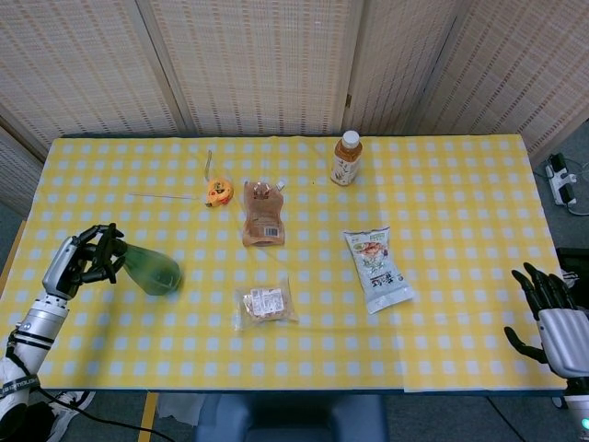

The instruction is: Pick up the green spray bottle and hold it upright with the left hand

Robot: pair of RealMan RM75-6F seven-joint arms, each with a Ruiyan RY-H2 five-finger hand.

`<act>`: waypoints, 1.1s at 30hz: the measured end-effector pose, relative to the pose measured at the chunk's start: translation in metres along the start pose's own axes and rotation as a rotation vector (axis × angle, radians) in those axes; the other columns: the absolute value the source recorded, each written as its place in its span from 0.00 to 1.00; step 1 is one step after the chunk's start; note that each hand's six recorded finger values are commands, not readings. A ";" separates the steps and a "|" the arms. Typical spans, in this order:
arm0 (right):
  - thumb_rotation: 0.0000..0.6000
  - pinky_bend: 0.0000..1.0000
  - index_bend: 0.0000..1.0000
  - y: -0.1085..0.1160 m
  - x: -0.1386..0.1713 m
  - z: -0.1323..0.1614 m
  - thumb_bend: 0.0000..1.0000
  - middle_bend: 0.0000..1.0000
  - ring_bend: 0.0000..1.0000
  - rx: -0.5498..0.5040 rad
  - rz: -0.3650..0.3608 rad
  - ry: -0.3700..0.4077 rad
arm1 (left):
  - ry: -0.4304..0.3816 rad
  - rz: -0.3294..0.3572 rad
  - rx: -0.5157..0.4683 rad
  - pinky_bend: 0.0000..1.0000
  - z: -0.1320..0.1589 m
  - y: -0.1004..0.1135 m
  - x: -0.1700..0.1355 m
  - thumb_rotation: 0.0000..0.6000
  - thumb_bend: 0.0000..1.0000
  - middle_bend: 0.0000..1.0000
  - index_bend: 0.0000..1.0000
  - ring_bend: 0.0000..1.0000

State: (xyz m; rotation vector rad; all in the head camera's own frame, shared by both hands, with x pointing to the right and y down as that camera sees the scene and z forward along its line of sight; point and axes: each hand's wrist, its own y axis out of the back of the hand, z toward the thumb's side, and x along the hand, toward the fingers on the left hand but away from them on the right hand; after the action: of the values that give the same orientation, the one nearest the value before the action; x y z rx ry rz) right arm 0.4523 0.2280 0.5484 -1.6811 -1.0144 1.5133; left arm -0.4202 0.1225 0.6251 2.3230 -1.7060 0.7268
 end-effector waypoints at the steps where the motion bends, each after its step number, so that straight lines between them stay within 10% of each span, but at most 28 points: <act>1: 1.00 0.00 0.00 0.000 0.000 0.000 0.34 0.00 0.00 -0.001 -0.002 0.001 | 0.000 0.000 -0.001 1.00 0.000 0.000 0.000 1.00 0.26 1.00 0.37 1.00; 23: 1.00 0.00 0.00 0.002 0.004 0.003 0.35 0.00 0.00 0.005 -0.014 0.012 | 0.046 -0.060 0.031 1.00 -0.005 0.013 -0.019 1.00 0.15 1.00 0.12 1.00; 33: 1.00 0.00 0.00 0.003 0.008 0.004 0.35 0.00 0.00 0.003 -0.012 0.019 | 0.098 -0.064 0.250 0.98 -0.024 0.044 -0.054 1.00 0.15 0.96 0.16 0.93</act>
State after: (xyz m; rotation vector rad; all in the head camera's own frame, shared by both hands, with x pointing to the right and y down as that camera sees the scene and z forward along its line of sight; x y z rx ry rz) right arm 0.4492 0.2337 0.5417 -1.6813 -1.0105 1.4878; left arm -0.4801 0.1634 0.6135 2.4416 -1.5715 1.0773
